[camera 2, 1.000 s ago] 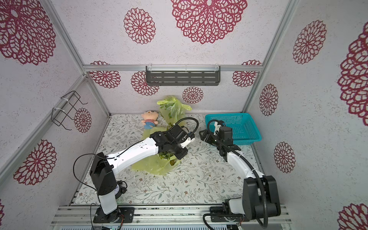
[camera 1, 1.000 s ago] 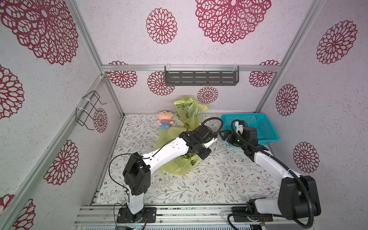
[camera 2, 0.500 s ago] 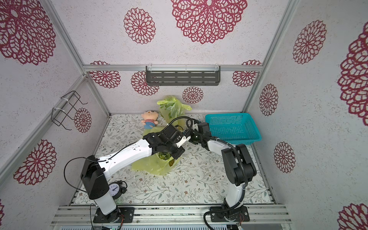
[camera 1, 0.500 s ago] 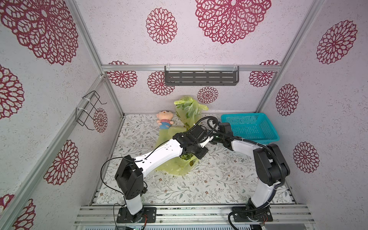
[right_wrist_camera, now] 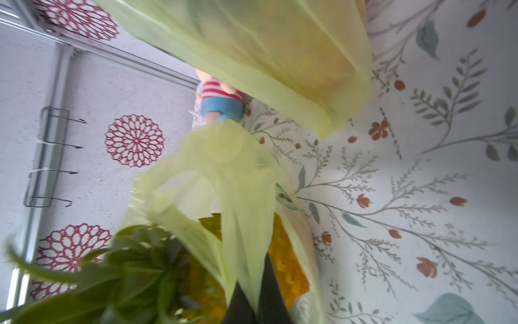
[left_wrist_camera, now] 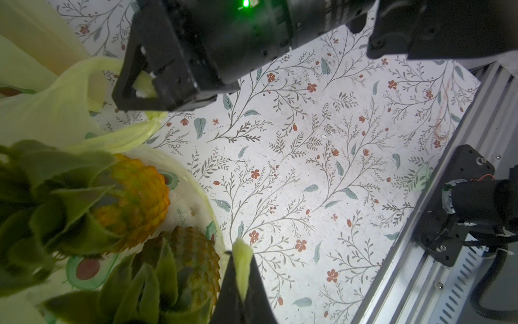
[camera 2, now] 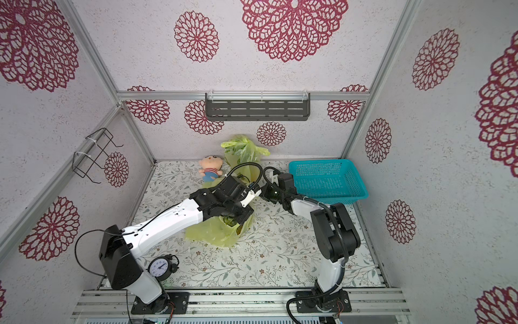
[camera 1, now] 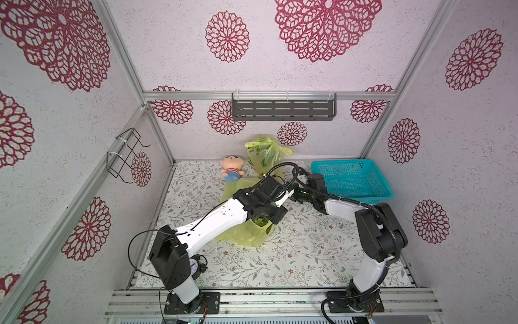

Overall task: Place the pineapple into a plastic bag & tie a knot
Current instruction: Adjust the plastic bag at the center of the board.

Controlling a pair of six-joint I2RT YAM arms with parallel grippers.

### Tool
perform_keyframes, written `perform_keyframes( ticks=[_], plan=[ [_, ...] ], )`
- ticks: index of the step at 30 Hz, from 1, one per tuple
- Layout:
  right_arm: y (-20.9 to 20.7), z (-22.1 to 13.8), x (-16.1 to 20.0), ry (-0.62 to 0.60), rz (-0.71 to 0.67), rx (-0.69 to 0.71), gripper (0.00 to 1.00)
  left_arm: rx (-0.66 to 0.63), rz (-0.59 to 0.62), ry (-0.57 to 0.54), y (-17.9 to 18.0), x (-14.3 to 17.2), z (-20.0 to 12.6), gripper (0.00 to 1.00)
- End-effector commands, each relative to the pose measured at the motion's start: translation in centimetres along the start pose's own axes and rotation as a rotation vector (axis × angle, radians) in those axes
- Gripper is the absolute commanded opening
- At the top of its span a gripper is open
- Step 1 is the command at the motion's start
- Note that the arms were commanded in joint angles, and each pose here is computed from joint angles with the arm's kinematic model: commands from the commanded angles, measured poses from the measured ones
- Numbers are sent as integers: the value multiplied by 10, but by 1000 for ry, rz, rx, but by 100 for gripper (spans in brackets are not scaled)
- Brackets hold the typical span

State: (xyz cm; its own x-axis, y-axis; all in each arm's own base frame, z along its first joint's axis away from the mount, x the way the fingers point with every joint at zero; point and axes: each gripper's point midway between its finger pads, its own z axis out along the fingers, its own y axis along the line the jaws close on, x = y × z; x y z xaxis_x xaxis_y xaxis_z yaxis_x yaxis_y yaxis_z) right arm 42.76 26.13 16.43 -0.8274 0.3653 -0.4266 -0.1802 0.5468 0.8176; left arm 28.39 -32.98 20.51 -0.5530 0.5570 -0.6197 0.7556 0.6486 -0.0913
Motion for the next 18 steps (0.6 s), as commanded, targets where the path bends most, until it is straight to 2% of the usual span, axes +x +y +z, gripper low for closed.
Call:
perform_keyframes(
  ticks=[1, 6, 11, 18],
  plan=[
    [80, -51, -52, -181, -124, -116, 0, -3, 26, -126, 3, -15, -42, 0],
    [125, -98, -82, -292, -204, -113, 0, -69, -15, -291, 24, -25, -104, 0],
    [167, -144, -115, -401, -288, -93, 0, -148, -62, -529, 49, -45, -174, 0],
    [215, -186, -149, -502, -390, -99, 0, -299, -119, -757, 87, -78, -247, 0]
  ],
)
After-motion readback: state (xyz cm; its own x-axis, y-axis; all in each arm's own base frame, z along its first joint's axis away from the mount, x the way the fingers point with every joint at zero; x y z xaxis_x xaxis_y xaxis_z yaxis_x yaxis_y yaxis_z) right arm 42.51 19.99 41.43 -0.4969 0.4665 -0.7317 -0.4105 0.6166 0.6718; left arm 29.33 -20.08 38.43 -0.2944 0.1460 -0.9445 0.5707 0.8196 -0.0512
